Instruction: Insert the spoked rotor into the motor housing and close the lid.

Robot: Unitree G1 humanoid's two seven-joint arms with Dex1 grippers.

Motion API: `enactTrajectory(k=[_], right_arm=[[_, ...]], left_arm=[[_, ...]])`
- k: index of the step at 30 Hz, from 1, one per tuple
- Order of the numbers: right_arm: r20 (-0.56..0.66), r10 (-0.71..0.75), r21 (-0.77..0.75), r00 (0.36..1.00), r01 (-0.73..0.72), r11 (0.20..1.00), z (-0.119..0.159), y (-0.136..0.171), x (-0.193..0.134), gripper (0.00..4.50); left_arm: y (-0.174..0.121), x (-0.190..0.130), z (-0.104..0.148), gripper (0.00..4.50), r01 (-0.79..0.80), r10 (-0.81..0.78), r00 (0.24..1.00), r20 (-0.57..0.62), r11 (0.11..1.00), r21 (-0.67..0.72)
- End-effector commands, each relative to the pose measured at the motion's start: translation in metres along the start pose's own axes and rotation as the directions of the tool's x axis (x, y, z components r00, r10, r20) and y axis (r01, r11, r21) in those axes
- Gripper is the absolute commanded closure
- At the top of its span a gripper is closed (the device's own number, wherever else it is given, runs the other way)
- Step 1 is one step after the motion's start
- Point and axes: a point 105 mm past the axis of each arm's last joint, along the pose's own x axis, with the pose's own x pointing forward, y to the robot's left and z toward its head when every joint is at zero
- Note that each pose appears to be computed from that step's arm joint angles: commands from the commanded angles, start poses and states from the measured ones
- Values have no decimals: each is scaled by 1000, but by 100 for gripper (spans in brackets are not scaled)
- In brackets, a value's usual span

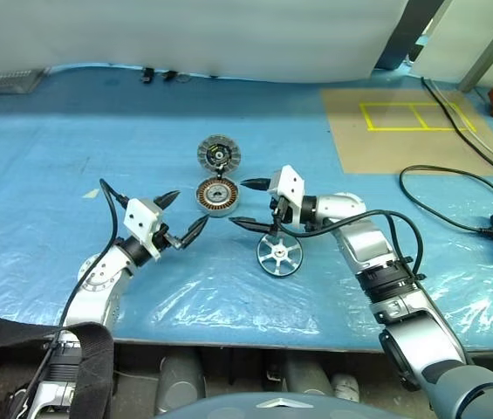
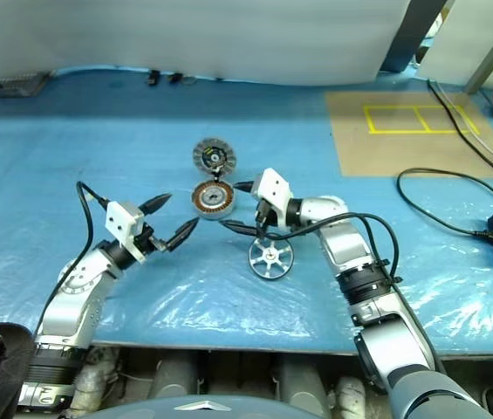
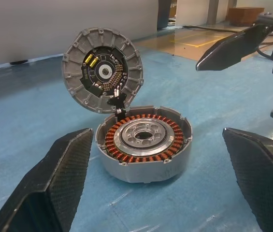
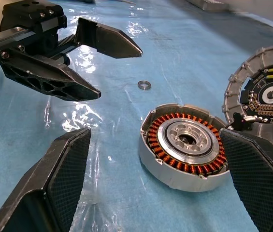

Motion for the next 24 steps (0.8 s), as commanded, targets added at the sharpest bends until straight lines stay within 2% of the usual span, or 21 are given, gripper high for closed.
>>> enactTrajectory(k=[1,5,24], right_arm=[[55,-5,-26,998,7,1000,19,-4,2,4],[40,-2,-62,999,5,998,17,-4,2,4],[26,21,-53,999,-19,998,17,-3,4,4]], left_arm=[[1,-3,14,0,-6,4,999,46,999,47],[2,-4,14,0,-14,12,999,46,999,45],[2,-5,14,0,-21,19,999,43,999,44]])
